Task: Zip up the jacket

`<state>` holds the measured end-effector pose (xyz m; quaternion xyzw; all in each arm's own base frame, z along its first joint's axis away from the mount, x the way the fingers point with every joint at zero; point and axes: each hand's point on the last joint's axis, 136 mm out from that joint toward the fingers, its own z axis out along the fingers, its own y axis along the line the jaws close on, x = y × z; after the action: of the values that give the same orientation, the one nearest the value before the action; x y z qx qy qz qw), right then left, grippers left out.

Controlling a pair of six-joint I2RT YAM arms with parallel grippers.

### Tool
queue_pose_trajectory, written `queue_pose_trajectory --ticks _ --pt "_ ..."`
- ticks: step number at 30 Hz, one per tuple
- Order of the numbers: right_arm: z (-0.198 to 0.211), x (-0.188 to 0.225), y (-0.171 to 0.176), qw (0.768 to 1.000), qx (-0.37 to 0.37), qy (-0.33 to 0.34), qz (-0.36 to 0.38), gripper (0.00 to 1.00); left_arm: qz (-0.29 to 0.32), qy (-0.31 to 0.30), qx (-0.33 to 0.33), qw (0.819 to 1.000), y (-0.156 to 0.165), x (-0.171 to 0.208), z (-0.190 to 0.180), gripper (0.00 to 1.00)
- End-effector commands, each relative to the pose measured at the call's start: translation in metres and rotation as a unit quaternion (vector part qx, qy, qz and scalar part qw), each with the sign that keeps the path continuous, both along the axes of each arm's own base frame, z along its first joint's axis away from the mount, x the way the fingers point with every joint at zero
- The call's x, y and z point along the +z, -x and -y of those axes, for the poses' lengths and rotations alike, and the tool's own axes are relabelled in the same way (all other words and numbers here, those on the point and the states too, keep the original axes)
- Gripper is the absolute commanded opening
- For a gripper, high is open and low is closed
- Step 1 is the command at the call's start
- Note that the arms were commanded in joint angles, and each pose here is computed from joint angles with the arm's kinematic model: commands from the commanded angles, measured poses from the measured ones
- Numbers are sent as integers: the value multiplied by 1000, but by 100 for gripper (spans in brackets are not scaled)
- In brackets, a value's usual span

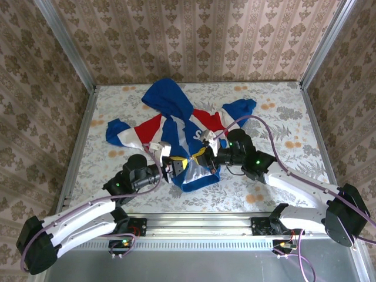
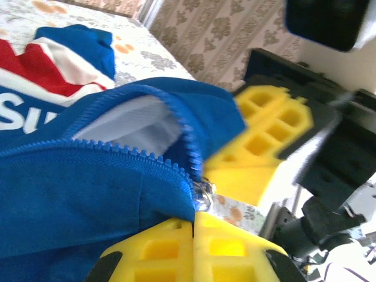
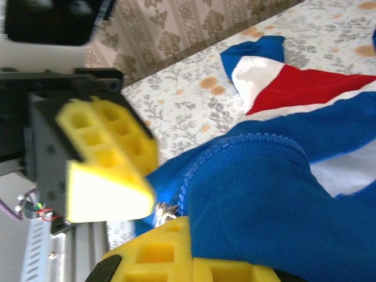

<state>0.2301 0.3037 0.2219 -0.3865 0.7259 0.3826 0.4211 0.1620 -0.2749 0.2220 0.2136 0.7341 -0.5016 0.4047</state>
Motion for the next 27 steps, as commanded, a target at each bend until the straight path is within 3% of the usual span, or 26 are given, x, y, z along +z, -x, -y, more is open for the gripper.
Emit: queue_pose_trajectory --ticks 1,6,11,27 --pt "3 12 -14 998 -18 19 56 0 50 43 -37 997 17 41 7 0" --pt "7 17 -23 993 -36 22 106 0 68 42 -46 996 27 46 7 0" --pt "5 24 -14 992 -13 4 128 0 73 34 -12 997 21 44 -4 0" --pt "-9 52 19 991 65 -114 17 0 140 55 37 988 10 56 -26 0"
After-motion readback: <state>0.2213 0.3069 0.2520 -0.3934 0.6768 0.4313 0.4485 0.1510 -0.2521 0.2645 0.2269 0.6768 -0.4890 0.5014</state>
